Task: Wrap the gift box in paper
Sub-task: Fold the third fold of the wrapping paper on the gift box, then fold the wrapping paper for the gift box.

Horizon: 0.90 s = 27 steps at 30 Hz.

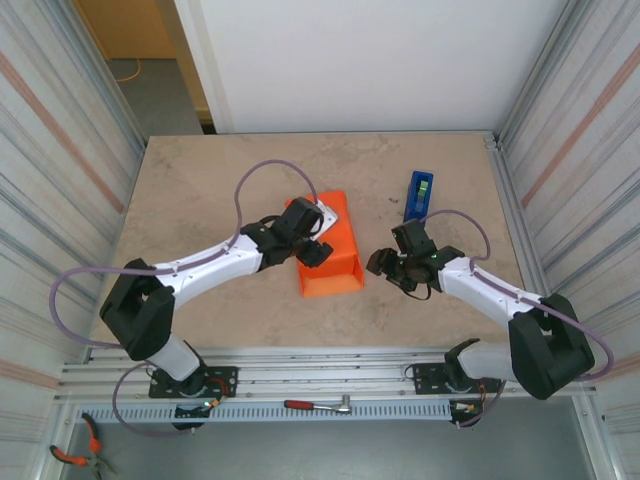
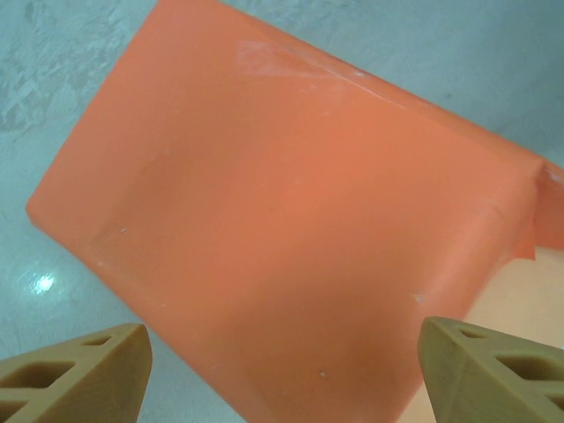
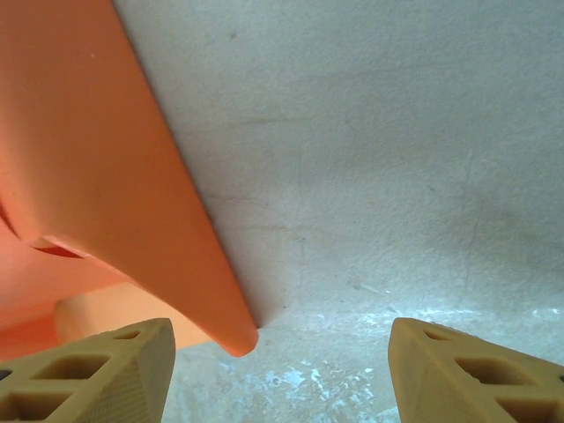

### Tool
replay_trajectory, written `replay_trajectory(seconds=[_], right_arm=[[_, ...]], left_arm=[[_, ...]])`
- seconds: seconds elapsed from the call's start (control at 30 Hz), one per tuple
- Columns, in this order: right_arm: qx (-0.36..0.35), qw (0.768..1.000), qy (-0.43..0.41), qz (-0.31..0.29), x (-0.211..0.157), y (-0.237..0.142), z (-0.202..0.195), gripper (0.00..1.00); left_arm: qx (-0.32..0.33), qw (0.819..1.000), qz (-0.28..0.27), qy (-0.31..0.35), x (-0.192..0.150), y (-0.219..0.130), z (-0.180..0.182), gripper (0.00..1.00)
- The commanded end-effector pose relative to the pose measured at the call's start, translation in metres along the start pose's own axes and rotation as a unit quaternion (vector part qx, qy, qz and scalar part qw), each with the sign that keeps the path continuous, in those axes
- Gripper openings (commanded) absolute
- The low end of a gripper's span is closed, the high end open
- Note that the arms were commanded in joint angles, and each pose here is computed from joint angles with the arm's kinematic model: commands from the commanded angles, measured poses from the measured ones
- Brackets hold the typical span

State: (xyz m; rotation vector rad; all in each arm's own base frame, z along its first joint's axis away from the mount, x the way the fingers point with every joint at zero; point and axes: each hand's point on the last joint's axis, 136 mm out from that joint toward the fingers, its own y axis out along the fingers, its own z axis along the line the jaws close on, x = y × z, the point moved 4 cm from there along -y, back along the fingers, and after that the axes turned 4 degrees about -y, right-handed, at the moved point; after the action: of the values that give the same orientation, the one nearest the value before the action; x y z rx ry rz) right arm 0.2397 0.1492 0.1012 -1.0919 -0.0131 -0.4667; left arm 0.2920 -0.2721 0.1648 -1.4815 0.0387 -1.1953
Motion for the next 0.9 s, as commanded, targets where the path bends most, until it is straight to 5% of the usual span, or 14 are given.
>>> replay_trajectory(seconds=[0.0,0.87], right_arm=[[0.045,0.999,-0.010,0.021,-0.001,-0.002,0.010,0.64],[0.041,0.995,-0.035,0.080,-0.019,0.041,0.027,0.58]], left_arm=[[0.001,0.998,0.026,0.062,-0.013,0.010,-0.010,0.80],[0.066,0.993,0.037,0.095,-0.042,0.039,-0.017,0.75]])
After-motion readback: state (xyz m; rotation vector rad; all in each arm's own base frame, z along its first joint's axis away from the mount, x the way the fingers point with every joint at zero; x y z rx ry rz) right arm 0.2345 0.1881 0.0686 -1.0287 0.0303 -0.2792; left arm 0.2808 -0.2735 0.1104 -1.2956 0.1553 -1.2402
